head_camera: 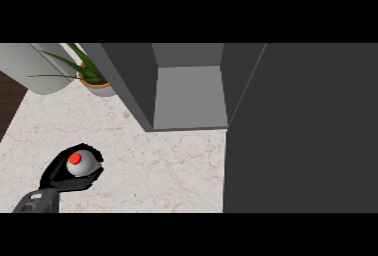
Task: Pick up the bottled water, place it into the cabinet and close the cabinet
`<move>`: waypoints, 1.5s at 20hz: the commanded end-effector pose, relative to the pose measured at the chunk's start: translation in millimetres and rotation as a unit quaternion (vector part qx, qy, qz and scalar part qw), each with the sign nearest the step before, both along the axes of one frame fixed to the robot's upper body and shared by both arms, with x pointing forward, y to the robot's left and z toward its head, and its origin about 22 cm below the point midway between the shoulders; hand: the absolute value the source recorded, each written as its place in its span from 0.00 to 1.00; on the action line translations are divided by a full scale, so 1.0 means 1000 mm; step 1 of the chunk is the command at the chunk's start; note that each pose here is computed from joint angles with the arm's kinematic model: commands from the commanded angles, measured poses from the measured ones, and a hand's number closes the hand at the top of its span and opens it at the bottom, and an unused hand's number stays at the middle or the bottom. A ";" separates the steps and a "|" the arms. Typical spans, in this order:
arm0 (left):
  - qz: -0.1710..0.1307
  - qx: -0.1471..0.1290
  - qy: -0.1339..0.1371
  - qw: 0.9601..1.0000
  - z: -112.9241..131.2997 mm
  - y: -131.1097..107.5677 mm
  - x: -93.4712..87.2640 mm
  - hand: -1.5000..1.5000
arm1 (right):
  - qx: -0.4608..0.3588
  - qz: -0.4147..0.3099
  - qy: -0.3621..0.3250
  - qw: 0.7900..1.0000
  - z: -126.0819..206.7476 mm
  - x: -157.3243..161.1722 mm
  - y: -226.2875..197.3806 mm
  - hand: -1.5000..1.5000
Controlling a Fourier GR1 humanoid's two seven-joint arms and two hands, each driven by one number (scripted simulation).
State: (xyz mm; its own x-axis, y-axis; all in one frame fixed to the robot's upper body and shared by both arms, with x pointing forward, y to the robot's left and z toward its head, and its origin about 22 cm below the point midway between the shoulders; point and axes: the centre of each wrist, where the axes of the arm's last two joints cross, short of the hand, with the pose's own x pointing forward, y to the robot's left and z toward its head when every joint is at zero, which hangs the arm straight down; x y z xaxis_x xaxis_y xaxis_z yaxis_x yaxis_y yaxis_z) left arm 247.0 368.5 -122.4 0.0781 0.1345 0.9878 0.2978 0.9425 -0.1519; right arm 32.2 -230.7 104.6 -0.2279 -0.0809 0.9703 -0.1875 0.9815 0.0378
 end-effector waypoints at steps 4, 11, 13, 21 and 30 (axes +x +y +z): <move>-0.049 -0.108 -0.026 0.993 -0.008 -0.011 0.001 1.00 | -0.003 -0.007 -0.002 1.000 0.007 -0.006 0.001 0.00; 0.140 -0.100 -0.055 0.984 -0.050 -0.085 -0.033 1.00 | -0.001 -0.021 -0.014 1.000 0.007 -0.001 -0.001 0.00; 0.187 -0.100 -0.062 0.975 -0.052 -0.122 -0.027 1.00 | -0.005 -0.011 -0.012 1.000 0.015 -0.003 -0.001 0.00; 0.155 -0.141 -0.064 0.976 -0.032 -0.147 0.003 1.00 | 0.007 -0.006 -0.004 1.000 0.017 -0.001 -0.004 0.00; 0.114 -0.123 -0.073 0.983 0.044 -0.204 0.057 1.00 | 0.010 -0.013 -0.004 1.000 0.018 -0.004 -0.010 0.00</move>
